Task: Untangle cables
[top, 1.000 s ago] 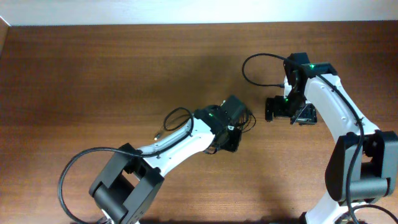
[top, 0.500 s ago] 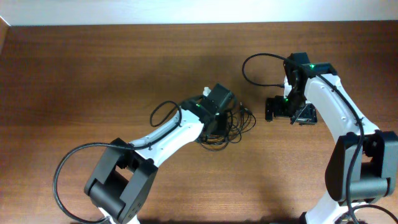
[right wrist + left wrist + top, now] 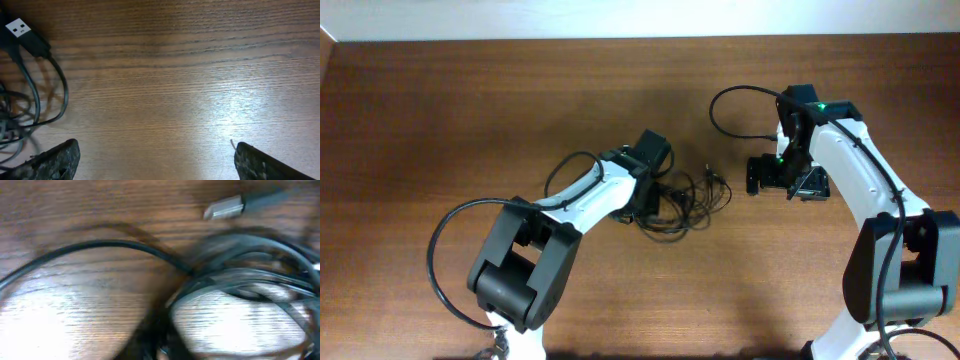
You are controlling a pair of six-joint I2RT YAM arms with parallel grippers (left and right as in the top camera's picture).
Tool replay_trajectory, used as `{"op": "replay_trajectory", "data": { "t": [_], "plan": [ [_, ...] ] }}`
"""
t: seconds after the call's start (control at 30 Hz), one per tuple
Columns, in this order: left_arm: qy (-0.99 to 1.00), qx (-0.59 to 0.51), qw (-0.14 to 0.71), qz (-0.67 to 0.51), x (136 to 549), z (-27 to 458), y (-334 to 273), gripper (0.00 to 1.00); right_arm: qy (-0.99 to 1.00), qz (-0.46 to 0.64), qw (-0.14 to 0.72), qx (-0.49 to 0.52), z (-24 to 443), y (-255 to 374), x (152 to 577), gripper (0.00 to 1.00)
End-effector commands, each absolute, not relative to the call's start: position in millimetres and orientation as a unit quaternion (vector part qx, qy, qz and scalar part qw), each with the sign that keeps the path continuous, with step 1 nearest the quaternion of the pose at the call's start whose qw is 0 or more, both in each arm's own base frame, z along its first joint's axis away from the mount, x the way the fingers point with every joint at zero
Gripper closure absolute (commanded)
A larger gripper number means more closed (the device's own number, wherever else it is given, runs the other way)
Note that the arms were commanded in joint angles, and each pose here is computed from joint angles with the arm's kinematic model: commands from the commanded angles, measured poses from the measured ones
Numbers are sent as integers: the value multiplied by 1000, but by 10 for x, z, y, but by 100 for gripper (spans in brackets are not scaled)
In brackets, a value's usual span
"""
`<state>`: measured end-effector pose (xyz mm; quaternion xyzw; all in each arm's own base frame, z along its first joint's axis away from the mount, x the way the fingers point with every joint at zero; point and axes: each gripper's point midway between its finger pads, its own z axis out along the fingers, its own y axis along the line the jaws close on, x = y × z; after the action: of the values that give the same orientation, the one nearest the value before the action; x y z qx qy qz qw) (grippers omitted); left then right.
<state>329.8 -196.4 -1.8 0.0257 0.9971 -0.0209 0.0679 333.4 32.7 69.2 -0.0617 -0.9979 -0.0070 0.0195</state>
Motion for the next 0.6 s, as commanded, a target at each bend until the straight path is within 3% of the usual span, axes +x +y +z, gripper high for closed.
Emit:
{"op": "replay_trajectory", "data": {
  "t": [0.0, 0.03, 0.17, 0.37, 0.47, 0.57],
  "plan": [
    [997, 58, 30, -33, 3207, -131, -1941, 100, -998, -12, 7, -67, 774, 328, 3353, 2],
    [996, 68, 43, -44, 3279, 24, -1946, 100, -998, -12, 7, -67, 774, 328, 3353, 2],
    [968, 94, 207, -108, 3702, 1531, -1829, 100, -998, -12, 7, -67, 774, 328, 3353, 2],
    [834, 183, 501, -145, 3406, 3623, -1662, 100, -998, -13, 0, -67, 774, 331, 3386, 2],
    [809, 219, 531, -124, 3204, 3848, -1568, 100, -997, -44, -10, -66, 781, 437, 3449, 1],
    [834, 224, 491, -112, 3188, 3605, -1544, 100, -995, -82, -1, -61, 798, 562, 3420, 2]
  ]
}}
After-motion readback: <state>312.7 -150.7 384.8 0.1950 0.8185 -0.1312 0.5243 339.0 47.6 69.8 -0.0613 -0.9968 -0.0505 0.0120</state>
